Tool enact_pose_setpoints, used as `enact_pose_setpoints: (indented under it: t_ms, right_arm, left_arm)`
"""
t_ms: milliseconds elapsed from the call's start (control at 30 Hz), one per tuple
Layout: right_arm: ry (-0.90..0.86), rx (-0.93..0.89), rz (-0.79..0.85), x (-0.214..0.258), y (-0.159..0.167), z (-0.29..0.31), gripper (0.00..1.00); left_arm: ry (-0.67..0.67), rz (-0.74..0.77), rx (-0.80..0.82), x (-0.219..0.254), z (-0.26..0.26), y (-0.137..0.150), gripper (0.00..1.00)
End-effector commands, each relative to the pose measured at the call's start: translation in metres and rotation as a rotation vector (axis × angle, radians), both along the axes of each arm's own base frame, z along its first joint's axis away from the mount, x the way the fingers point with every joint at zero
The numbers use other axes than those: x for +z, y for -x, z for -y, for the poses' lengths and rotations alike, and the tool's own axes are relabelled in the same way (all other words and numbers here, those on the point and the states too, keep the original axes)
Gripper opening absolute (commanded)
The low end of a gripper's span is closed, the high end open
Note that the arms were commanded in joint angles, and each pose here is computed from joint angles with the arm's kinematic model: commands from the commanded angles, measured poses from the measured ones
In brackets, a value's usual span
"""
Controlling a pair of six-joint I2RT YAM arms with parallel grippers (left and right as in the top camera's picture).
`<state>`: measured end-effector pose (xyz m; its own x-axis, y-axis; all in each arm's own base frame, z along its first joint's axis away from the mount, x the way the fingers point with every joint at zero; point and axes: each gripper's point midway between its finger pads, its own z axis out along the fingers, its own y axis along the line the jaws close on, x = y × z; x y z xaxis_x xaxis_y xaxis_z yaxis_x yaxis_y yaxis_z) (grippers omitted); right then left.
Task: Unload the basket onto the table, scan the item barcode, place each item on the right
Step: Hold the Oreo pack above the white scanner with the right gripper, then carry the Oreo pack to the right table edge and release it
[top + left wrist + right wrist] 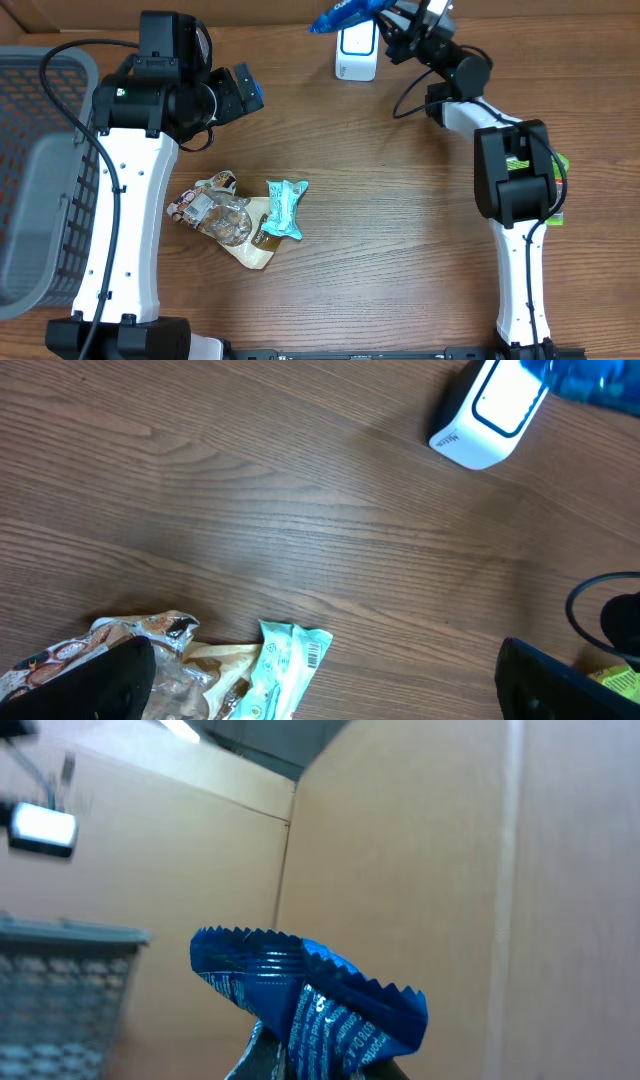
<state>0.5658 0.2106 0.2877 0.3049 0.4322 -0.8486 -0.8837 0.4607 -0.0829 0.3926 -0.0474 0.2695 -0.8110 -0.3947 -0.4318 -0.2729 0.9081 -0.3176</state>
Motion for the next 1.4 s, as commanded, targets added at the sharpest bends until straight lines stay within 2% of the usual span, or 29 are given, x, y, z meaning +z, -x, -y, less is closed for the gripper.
enact_pose_setpoints:
  t_ms: [0,267,533,733,867,1067,1367]
  right_arm:
    - [-0.119,0.051,-0.23,0.009,-0.022,0.044,0.04]
    - [-0.19,-0.024,-0.522,-0.023,-0.064,0.129,0.04]
    - [-0.235,-0.072,-0.641,-0.035,-0.065,0.225,0.04]
    - [-0.297,-0.212,-0.897,-0.082,-0.078,0.307,0.04]
    - [-0.346,-0.295,-1.025,-0.103,-0.072,0.356,0.04]
    - [-0.332,-0.265,-1.02,-0.06,-0.046,0.384,0.04]
    - [-0.176,-0.04,-1.08,0.025,0.013,0.34,0.04]
  left_arm:
    - [-0.004,-0.002,0.004,-0.002,0.0,-0.003,1.0]
    - [-0.004,-0.002,0.004,-0.002,0.0,-0.003,1.0]
    - [-0.004,-0.002,0.004,-0.002,0.0,-0.003,1.0]
    - [-0.004,-0.002,0.004,-0.002,0.0,-0.003,1.0]
    - [-0.004,-0.002,0.004,-0.002,0.0,-0.003,1.0]
    - [-0.004,-0.002,0.004,-0.002,0.0,-0.003,1.0]
    - [-0.004,-0.002,0.004,-0.002,0.0,-0.003,1.0]
